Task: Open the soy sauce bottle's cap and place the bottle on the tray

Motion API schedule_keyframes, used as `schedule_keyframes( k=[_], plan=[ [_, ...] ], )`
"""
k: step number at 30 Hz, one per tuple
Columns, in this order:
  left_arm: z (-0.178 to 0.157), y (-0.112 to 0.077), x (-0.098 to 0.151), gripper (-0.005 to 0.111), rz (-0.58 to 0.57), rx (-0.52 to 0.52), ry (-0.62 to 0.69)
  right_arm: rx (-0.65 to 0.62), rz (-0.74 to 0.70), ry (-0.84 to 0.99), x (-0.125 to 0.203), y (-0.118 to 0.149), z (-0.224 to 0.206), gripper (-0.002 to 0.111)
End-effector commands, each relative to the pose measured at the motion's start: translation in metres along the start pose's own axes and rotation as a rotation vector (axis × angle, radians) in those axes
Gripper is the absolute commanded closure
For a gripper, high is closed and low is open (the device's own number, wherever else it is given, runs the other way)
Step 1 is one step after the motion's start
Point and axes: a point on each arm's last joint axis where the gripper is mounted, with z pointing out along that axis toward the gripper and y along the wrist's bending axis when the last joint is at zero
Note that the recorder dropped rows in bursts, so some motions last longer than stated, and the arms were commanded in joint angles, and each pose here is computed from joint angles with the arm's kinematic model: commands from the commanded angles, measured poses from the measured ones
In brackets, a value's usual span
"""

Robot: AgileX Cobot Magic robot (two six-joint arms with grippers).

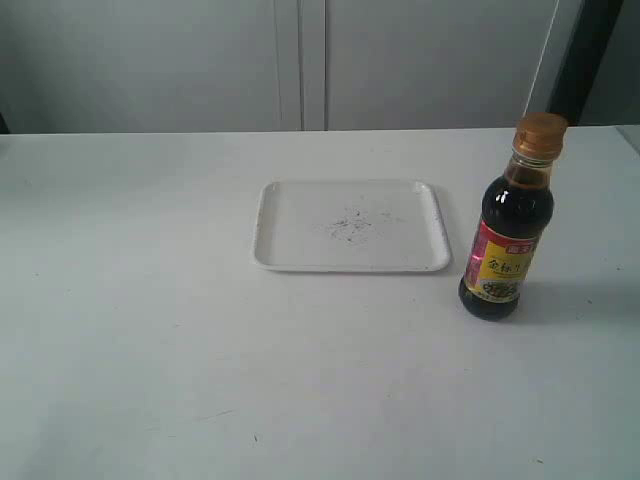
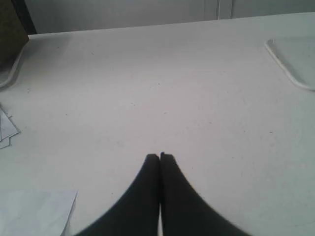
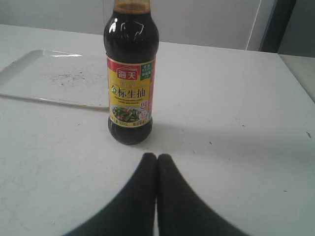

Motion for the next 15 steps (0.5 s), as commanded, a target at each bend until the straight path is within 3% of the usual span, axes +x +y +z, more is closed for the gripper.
schedule_keyframes(
  k=[1, 15],
  plan=[
    [0.000, 0.000, -0.004, 0.107, -0.057, 0.005, -0.060, 0.005, 0.002, -0.014, -0.001, 0.000, 0.000, 0.108],
    [-0.006, 0.005, -0.032, 0.107, -0.129, -0.038, -0.372, 0.005, 0.025, -0.014, -0.001, 0.000, 0.000, 0.108]
  ],
)
